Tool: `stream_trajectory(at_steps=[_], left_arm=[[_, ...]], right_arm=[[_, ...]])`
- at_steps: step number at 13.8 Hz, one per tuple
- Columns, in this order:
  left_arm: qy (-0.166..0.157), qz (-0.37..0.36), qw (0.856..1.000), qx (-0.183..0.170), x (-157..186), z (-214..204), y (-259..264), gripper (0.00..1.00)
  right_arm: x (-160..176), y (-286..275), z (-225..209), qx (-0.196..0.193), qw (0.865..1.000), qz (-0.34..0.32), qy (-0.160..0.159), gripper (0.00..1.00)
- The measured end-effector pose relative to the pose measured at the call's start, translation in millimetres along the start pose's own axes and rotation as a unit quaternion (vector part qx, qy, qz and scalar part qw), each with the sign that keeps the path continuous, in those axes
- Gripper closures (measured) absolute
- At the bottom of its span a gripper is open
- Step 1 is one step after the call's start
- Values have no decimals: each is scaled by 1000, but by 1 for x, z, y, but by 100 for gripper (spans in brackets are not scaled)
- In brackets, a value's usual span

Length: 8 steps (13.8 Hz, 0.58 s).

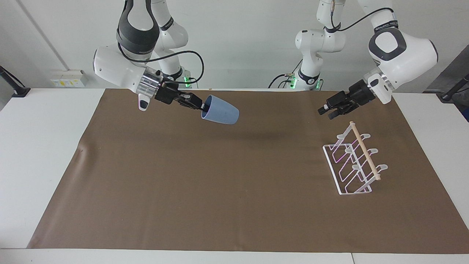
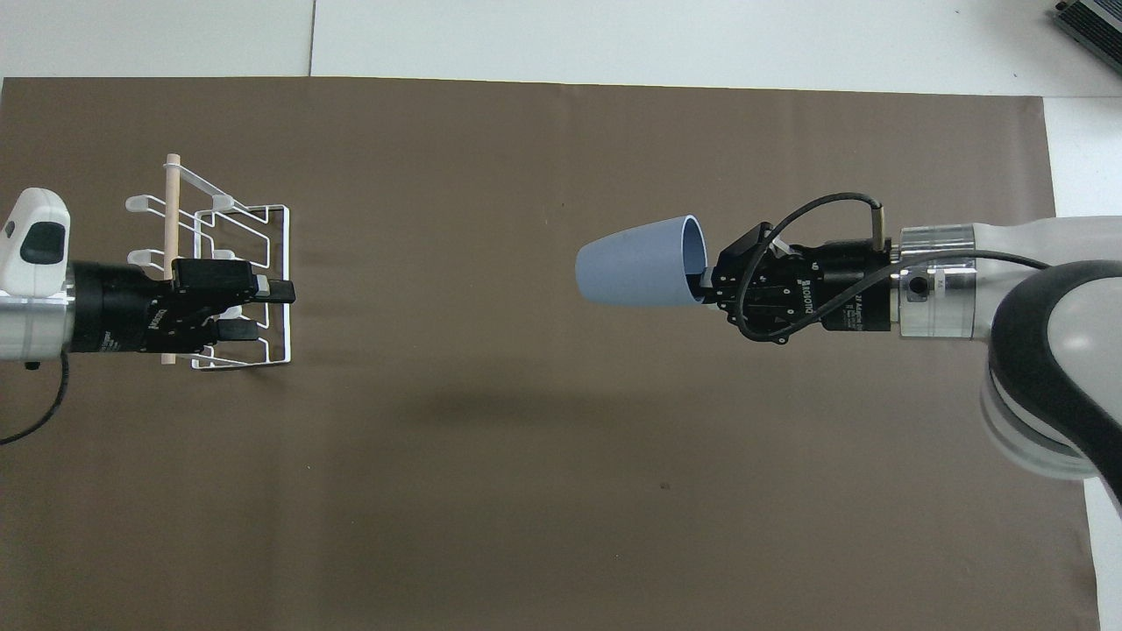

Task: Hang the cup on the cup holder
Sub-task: 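Lift the cup with the right gripper while the left gripper leaves the rack, then bring the cup toward the left gripper while the left gripper approaches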

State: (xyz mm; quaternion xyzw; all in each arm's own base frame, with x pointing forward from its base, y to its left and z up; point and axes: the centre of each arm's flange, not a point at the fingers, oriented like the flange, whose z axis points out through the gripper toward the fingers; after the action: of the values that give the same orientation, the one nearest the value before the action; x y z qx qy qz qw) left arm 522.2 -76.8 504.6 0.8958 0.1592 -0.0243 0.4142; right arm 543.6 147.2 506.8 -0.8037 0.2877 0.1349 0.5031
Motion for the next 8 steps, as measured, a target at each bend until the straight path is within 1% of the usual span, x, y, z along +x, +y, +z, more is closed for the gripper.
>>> stream_trajectory(at_steps=[2,4,6,8], left_arm=[[7,-41,997,-67,-8,35,18,0],[5,-82,989,-119,-17,69,29,0],[4,-118,980,-162,-20,89,37,0],[5,-150,969,-195,-27,106,48,0]], right_arm=[[0,7,19,27,999,29,-8,96],[-1,15,43,58,996,63,-18,96],[-5,20,66,64,995,78,-21,96],[-5,24,76,58,995,83,-21,96]])
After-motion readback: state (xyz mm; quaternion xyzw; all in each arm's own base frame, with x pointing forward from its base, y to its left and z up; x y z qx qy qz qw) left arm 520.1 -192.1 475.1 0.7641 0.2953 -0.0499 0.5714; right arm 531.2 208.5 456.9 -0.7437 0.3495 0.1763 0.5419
